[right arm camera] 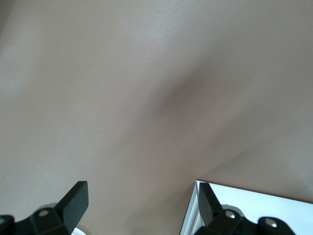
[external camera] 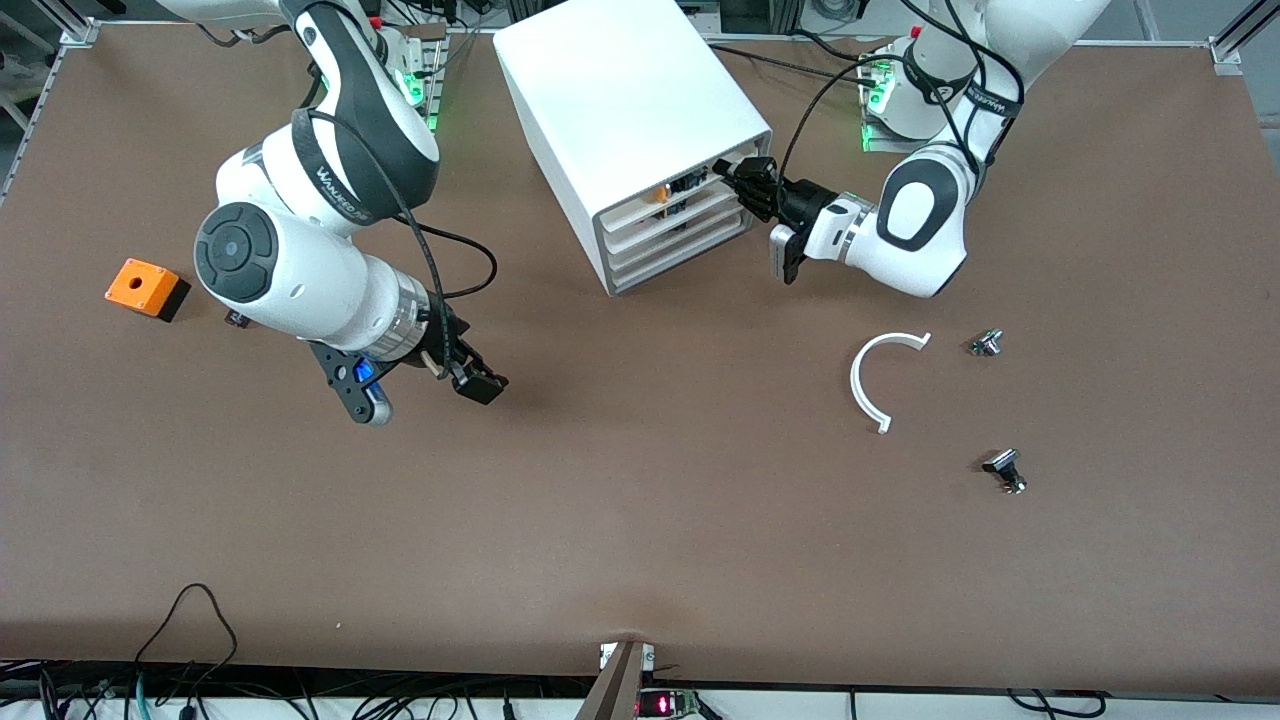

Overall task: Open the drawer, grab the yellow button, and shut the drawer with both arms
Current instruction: 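Grasp the drawer handle with the left gripper and pull outward, then pull the drawer further open while the right gripper reaches inside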

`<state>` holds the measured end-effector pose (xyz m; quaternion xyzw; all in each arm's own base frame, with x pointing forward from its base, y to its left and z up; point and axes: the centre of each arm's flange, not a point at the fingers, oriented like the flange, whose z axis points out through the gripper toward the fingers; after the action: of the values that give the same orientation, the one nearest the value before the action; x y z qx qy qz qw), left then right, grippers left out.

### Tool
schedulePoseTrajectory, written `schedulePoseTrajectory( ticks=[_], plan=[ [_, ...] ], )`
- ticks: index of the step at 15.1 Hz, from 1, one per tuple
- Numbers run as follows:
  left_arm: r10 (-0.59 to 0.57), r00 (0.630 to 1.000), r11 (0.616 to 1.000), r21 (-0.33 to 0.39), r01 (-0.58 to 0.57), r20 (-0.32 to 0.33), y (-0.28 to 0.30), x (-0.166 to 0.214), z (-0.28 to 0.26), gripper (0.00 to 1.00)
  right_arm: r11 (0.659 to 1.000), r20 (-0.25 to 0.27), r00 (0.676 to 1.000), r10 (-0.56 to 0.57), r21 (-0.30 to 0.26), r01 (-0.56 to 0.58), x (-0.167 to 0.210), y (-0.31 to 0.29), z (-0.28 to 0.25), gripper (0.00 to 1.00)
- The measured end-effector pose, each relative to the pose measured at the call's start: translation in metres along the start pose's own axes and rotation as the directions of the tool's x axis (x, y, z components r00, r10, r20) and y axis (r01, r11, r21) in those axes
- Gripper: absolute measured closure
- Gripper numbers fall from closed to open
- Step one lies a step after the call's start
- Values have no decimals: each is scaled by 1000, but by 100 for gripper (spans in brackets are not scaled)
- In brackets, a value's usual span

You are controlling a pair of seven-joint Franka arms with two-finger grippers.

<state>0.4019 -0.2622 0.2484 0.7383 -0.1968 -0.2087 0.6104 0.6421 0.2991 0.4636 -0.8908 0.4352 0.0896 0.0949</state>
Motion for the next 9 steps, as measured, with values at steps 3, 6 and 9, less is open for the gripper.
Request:
schedulePoseTrajectory(
  ticks=[3,6,9],
  plan=[
    [-2,1000,1000,-1,2,-4,-1,0,-2,85,1000,-3,1000,8,12,-8,-1,-2,-6,0],
    [-4,1000,1000,-8,4,-23,-5,6,-11,85,1000,-3,1000,23,19,-23,-7,-4,-9,0],
    [2,997,1000,-14,-3,-81,-10,23,-44,85,998,-2,999,53,38,-53,-26,-13,-14,0]
  ],
)
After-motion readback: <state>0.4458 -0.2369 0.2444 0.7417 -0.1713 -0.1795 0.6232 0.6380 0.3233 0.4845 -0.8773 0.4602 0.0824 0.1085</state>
